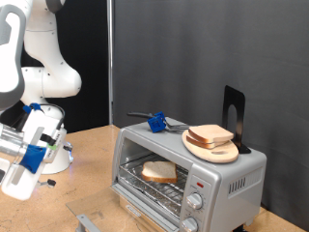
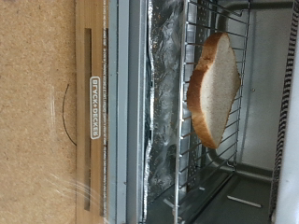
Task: Make a piece of toast with the oven
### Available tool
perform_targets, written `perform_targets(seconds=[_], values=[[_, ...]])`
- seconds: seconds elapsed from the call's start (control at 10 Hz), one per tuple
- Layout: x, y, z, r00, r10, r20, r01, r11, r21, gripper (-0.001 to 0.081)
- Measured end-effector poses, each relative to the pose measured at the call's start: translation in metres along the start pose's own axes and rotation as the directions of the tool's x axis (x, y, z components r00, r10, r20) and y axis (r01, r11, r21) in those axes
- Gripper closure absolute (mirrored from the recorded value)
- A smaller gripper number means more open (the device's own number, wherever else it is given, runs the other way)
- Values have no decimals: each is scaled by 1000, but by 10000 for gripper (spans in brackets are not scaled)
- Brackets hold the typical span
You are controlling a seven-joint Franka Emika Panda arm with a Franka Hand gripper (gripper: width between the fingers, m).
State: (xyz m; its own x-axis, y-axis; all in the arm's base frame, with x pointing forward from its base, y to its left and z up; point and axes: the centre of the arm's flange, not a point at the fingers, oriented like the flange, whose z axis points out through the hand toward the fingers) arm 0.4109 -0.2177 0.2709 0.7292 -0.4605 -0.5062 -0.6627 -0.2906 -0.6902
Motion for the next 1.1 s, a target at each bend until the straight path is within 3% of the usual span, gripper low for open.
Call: perform_targets(seconds=[0.3,0.6,1.1], values=[[18,23,16,1000,24,-12,-24,1000,-3,124],[34,45,48,1000,18,-7,-18,999,-40,124],[41,72,91,1000,1,-4,-1,998,-70,124]])
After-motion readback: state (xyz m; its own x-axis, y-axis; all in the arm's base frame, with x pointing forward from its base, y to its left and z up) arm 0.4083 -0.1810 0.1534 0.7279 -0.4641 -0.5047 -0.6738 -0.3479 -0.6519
